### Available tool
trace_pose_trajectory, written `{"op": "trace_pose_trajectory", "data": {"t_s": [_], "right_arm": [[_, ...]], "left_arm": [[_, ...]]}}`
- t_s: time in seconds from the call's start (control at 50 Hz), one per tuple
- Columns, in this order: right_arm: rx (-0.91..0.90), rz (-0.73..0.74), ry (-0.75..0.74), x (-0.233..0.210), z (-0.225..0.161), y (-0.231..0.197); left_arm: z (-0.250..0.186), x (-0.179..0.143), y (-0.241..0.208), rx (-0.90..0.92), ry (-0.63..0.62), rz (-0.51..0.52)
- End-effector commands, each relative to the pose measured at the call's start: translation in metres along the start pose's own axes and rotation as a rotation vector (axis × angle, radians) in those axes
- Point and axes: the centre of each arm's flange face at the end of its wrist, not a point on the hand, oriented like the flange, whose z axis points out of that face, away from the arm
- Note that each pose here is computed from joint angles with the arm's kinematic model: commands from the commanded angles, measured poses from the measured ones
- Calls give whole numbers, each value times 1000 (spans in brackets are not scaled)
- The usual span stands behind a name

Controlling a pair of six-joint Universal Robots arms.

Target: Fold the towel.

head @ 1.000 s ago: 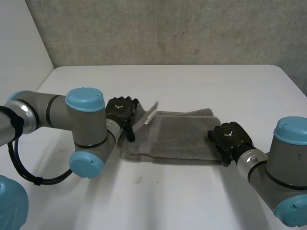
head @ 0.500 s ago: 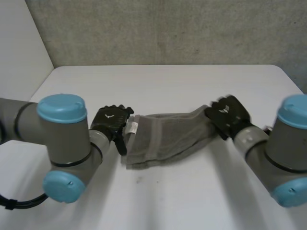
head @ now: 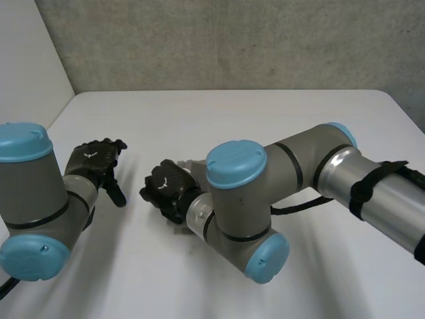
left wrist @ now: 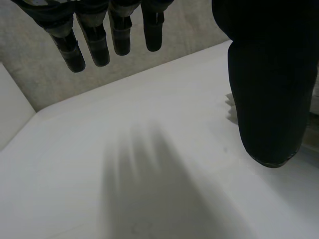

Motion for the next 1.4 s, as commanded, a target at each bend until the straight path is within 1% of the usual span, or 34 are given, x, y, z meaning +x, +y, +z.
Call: {"op": "trace_pose_trajectory", "data": {"t_s": [0.02, 0.06, 0.08, 0.1, 0.12, 0.16, 0.24, 0.28, 0.42, 0.5, 0.56, 0.66, 0.74, 0.9, 1.02, 1.12, 1.16, 1.18, 1.22, 1.28, 1.32, 1.34, 1.38, 1.4], "right_arm": [[-67, 71, 101, 25, -10, -3], [-103, 159, 207, 57, -28, -2], [-103, 159, 208, 57, -28, -2], [-127, 209, 268, 73, -39, 2], [-128, 210, 269, 74, -39, 2], [-145, 296, 363, 96, -59, 11], [-150, 350, 404, 104, -73, 20], [-165, 379, 429, 108, -82, 33], [-176, 393, 392, 100, -77, 46], [-160, 405, 367, 97, -75, 45], [-140, 440, 349, 95, -72, 45], [-102, 554, 336, 96, -63, 45], [-102, 580, 342, 97, -58, 48], [-117, 568, 364, 96, -45, 56], [-138, 523, 384, 96, -39, 61], [-107, 454, 371, 93, -36, 45], [-53, 412, 358, 93, -33, 26], [-53, 412, 358, 93, -33, 26], [11, 386, 321, 88, -29, 4], [37, 378, 284, 82, -26, -3], [59, 353, 157, 59, -19, -9], [59, 353, 157, 59, -19, -9], [46, 302, 12, 25, -13, -8], [46, 302, 11, 25, -13, -8]], "left_arm": [[0, 0, -10, 35, 3, -3], [-2, 4, -12, 43, 14, -1], [-2, 4, -12, 43, 14, -1], [-3, 5, -12, 44, 18, 0], [-3, 6, -12, 44, 18, 0], [-4, 8, -12, 46, 25, 1], [-5, 11, -10, 47, 33, 1], [-6, 12, -9, 53, 35, 3], [-6, 14, -8, 56, 43, 5], [-7, 15, -7, 53, 46, 6], [-7, 17, -7, 54, 58, 7], [-9, 24, -8, 60, 120, 7], [-9, 25, -8, 61, 139, 5], [-9, 25, -8, 58, 141, -18], [-9, 24, -8, 56, 142, -29], [-8, 23, -8, 55, 136, -31], [-7, 21, -9, 58, 133, -32], [-7, 21, -9, 58, 133, -32], [-7, 20, -10, 63, 130, -35], [-7, 20, -12, 69, 128, -36], [-8, 14, -18, 86, 113, -43], [-8, 14, -18, 86, 113, -43], [-7, 5, -25, 102, 88, -55], [-7, 5, -25, 102, 88, -55]]}}
